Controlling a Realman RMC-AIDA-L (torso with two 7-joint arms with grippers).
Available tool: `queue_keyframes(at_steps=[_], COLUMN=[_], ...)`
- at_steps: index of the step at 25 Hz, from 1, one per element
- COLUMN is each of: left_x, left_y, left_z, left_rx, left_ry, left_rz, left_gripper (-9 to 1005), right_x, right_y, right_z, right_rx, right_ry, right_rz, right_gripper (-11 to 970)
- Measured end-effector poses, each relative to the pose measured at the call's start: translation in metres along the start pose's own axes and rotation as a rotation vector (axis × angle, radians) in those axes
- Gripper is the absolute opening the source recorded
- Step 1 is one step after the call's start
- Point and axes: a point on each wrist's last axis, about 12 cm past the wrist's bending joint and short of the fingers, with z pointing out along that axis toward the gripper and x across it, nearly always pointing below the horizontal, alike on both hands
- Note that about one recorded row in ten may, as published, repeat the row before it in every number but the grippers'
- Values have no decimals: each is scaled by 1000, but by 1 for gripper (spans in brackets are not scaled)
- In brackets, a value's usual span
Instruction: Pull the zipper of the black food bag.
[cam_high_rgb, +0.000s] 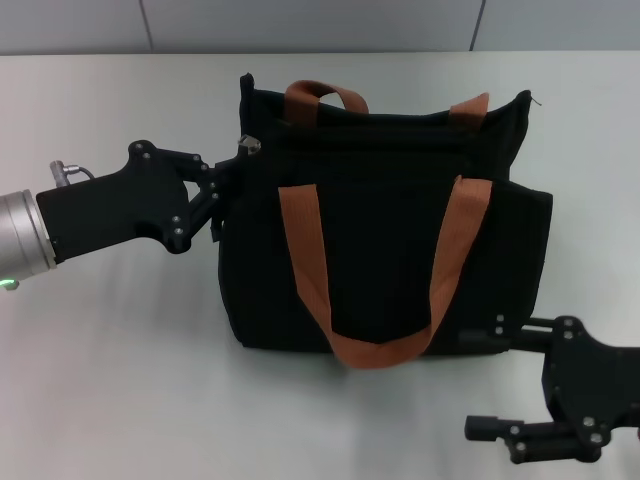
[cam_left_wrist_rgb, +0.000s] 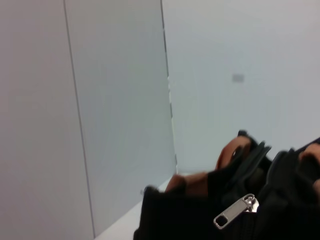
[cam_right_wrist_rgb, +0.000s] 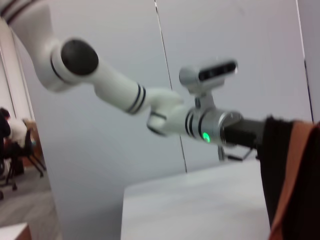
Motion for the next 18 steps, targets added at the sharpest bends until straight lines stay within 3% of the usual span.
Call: queue_keyframes(at_steps=[8, 13, 18], left_x=[-7, -7, -7], left_y=[-3, -9, -11], left_z=[-6, -5, -3], left_rx=[-14, -7, -5], left_ry=[-83, -112, -122], left_rz=[19, 42, 49], left_gripper=[22, 22, 22], right_x=[-26, -46, -73], right_y=[-3, -20, -42], right_z=[0, 4, 11], right_rx=[-20, -26, -42], right_ry=[-194, -258, -303], right_rz=[95, 223, 241], right_gripper=[706, 703, 701])
